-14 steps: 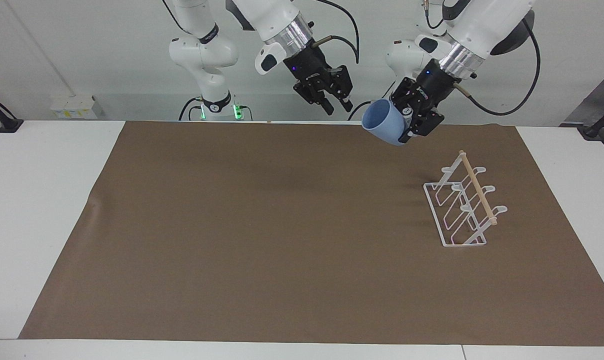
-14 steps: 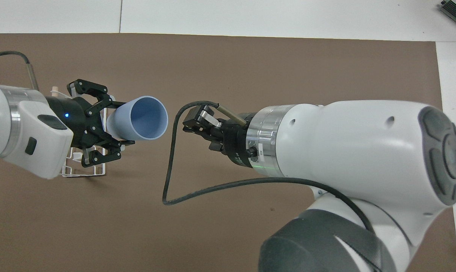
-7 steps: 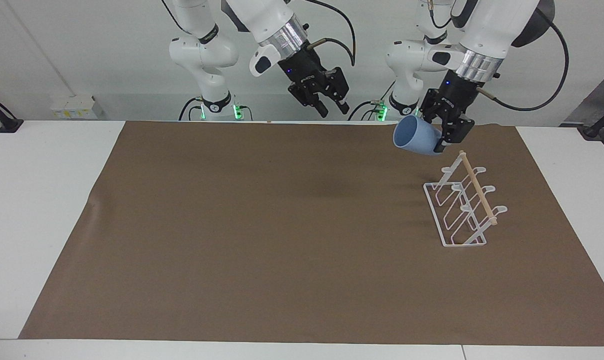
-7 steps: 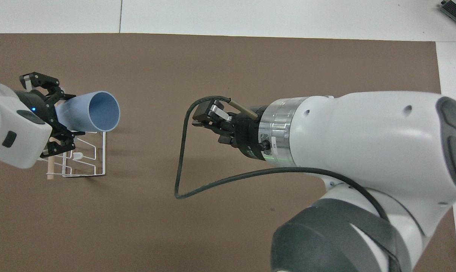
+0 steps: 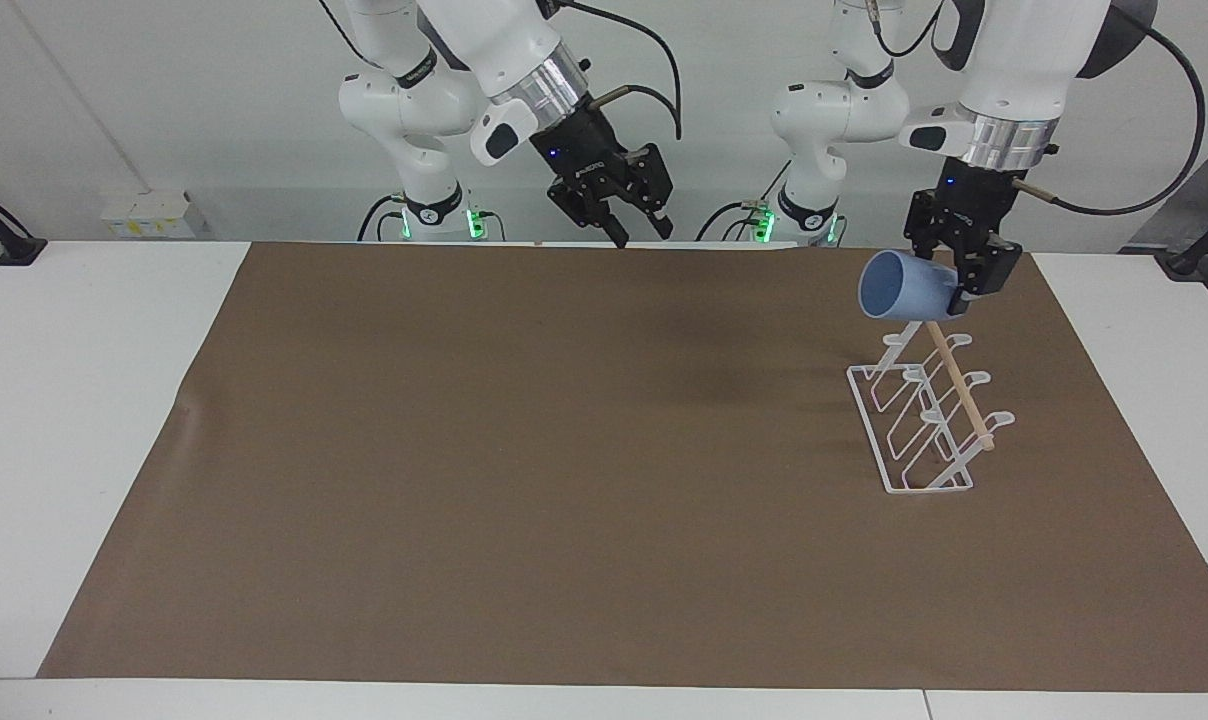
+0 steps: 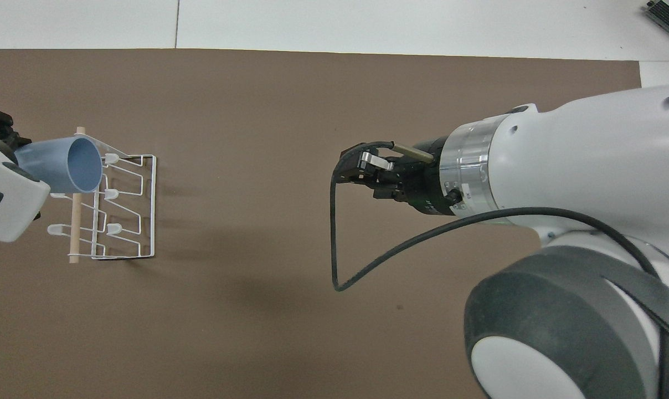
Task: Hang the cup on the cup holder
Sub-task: 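Open the right gripper and withdraw while the left gripper carries the cup, then hang the cup upside down on the rack peg with the left gripper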
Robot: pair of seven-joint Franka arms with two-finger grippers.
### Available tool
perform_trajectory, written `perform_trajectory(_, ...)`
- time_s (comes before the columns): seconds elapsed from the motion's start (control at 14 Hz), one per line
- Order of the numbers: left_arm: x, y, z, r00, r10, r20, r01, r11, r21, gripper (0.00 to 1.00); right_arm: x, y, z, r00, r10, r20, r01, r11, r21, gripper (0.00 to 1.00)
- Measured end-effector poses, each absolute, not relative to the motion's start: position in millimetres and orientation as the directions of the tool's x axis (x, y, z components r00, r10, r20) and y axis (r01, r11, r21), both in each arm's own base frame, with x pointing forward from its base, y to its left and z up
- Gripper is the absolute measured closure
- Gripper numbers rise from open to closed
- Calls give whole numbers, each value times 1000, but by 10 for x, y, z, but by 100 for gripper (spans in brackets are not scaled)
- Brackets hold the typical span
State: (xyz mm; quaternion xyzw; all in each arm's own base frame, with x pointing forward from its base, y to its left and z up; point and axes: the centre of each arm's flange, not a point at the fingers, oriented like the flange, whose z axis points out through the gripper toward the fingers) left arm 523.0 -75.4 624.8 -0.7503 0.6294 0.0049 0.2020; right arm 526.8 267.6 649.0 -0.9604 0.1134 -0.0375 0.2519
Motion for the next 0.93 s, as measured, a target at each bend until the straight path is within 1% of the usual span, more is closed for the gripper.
perform_trajectory(0.14,5278,-699,6220,200,-914,-353,-945,-85,-317,25,5248,2606,6558,980,-191,61,-149,-897,-417,35)
perform_trajectory(0.29,5404,-679,6102,182,-885,-429,-944,-35,-329,25,5213,2570,6614,985,-142,96,-100,-933,-346,36)
perform_trajectory(0.5,5634,-741,5880,126,-821,-557,-935,90,-344,25,5184,2487,6669,989,-34,141,0,-972,-236,36)
perform_trajectory(0.72,5747,-929,5665,69,-758,-648,-933,181,-312,25,5159,2369,6713,985,83,152,101,-988,-115,39)
perform_trajectory(0.93,5816,-1120,5487,62,-659,-749,-920,253,-298,25,5158,2223,6729,976,173,129,180,-983,-42,39)
